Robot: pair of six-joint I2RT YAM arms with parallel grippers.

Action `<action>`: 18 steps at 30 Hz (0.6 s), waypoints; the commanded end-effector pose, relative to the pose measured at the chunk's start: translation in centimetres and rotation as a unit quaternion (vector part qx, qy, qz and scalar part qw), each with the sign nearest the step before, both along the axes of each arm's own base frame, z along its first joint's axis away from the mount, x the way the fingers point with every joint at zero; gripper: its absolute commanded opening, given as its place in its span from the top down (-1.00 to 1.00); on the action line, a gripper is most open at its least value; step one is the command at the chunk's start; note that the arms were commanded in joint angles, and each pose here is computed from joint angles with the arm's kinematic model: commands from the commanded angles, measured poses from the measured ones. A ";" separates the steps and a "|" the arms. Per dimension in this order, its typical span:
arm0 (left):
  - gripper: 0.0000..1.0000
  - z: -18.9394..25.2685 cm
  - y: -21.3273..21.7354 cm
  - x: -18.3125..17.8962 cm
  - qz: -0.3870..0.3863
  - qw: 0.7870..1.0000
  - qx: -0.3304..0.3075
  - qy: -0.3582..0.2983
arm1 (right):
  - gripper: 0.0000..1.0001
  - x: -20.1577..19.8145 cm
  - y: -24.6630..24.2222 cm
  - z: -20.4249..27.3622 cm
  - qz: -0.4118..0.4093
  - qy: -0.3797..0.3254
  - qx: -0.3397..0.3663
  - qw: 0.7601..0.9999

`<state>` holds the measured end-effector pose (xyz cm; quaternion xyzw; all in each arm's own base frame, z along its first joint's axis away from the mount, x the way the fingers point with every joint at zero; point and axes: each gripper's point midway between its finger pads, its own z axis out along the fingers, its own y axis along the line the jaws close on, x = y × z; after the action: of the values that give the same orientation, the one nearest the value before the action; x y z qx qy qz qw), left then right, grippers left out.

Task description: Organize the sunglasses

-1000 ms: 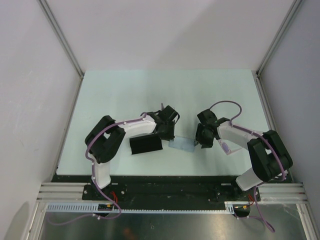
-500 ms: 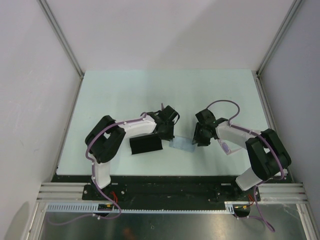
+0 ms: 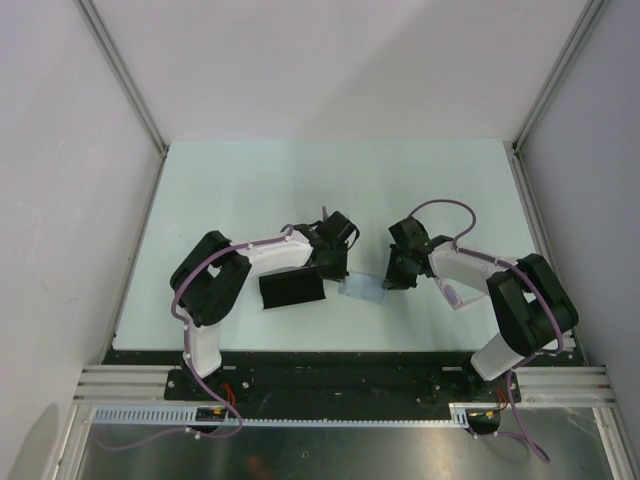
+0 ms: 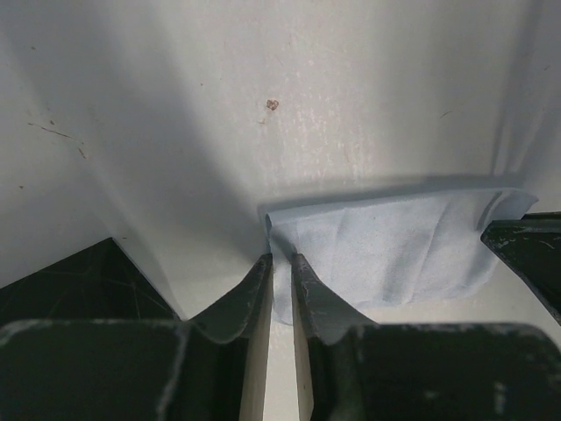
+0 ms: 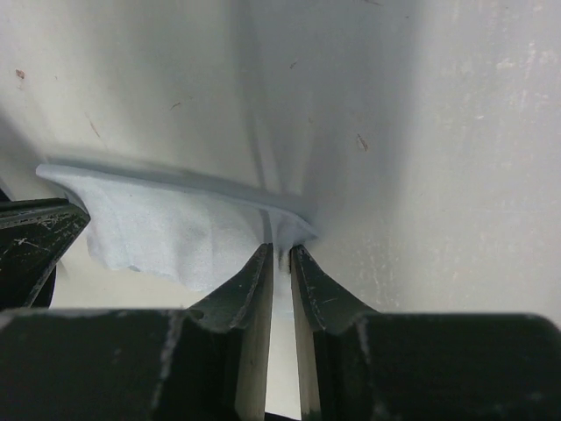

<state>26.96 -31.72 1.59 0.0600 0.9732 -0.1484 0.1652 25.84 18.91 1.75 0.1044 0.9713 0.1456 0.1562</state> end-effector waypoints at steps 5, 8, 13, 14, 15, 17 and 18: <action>0.74 -3.2 1.9 -1.4 0.002 0.998 0.050 0.032 | 0.76 -1.6 -1.0 -2.1 0.001 0.037 -0.034 0.999; 0.88 -3.2 1.9 -1.3 0.004 0.998 0.051 0.030 | 0.82 -1.6 -1.1 -2.1 -0.001 0.036 -0.037 0.999; 0.99 -3.2 2.0 -1.2 0.002 0.998 0.053 0.028 | 0.92 -1.5 -1.1 -2.0 -0.002 0.034 -0.036 0.999; 0.99 -3.3 2.0 -1.3 0.001 0.998 0.054 0.028 | 0.98 -1.4 -1.1 -2.0 0.000 0.032 -0.037 0.999; 0.99 -3.2 2.0 -1.2 0.001 0.998 0.053 0.027 | 1.00 -1.3 -1.0 -1.9 0.000 0.029 -0.035 0.999; 0.99 -3.0 1.9 -1.1 -0.003 0.998 0.051 0.023 | 1.00 -1.2 -0.9 -1.7 0.004 0.023 -0.033 0.999; 0.99 -2.7 1.8 -1.0 -0.003 0.999 0.049 0.020 | 1.00 -1.0 -0.7 -1.5 0.006 0.019 -0.030 0.999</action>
<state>27.08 -31.85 1.51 0.0604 0.9726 -0.1500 0.1668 25.88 19.14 1.65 0.1052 0.9710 0.1483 0.1552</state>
